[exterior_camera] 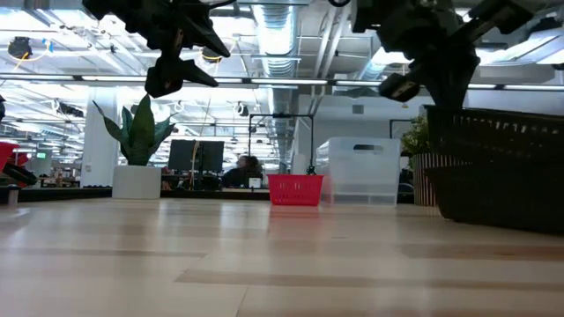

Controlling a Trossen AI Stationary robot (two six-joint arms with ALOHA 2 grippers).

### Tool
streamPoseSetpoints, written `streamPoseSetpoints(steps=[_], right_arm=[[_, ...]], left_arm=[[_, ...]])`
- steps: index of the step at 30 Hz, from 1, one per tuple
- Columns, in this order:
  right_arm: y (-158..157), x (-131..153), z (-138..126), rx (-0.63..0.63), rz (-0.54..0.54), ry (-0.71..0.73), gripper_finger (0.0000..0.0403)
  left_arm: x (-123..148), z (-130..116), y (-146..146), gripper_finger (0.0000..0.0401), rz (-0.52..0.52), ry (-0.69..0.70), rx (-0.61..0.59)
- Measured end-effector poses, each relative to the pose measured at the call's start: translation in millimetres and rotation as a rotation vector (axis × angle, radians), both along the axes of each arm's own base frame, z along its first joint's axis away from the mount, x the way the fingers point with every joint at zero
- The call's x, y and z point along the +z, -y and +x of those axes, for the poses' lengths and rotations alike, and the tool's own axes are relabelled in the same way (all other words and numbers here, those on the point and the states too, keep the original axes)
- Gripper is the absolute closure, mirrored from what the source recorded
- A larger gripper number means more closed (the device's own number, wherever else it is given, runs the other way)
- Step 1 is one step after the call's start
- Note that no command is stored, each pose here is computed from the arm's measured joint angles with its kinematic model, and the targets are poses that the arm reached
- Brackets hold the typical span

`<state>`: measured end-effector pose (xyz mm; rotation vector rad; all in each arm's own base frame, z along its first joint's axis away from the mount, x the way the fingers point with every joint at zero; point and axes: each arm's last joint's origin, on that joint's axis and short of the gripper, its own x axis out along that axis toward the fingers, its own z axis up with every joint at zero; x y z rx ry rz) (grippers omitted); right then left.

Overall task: Stack baskets by color
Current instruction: Stack the bottom black bin on the black bin

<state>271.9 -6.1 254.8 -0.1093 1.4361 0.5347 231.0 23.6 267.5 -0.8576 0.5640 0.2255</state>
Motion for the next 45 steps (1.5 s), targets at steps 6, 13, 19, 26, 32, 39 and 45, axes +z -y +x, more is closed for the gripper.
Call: streamPoseSetpoints(steps=[6, 13, 19, 26, 32, 39, 45], right_arm=[[2.7, -6.1, 6.4, 0.003, 0.000, 0.004, 0.0391], [3.2, -17.9, 12.5, 0.002, 0.003, -0.039, 0.0384], [3.5, -20.9, 18.0, 0.002, 0.002, -0.009, 0.0351], [6.4, -18.0, 19.1, -0.014, 0.001, 0.024, 0.0317], [6.6, -17.8, 18.8, -0.011, 0.025, 0.025, 0.0257], [7.7, -16.2, 16.0, -0.061, 0.027, -0.004, 0.0211], [9.4, 4.3, 6.3, -0.108, 0.024, 0.049, 0.0238]], left_arm=[[0.1, -0.1, -0.1, 0.0192, 0.001, 0.000, 0.002], [-1.1, -0.8, 0.0, 0.0192, 0.001, -0.014, 0.001], [-1.3, -1.0, 0.1, 0.0192, 0.002, -0.017, 0.000], [-1.3, -1.0, 0.1, 0.0192, 0.013, -0.016, -0.009], [-1.4, -1.1, 0.1, 0.0192, 0.013, -0.017, -0.009], [-1.4, -1.1, 0.1, 0.0192, 0.013, -0.017, -0.010], [-1.4, -1.2, -1.2, 0.0192, 0.026, -0.017, -0.012]])
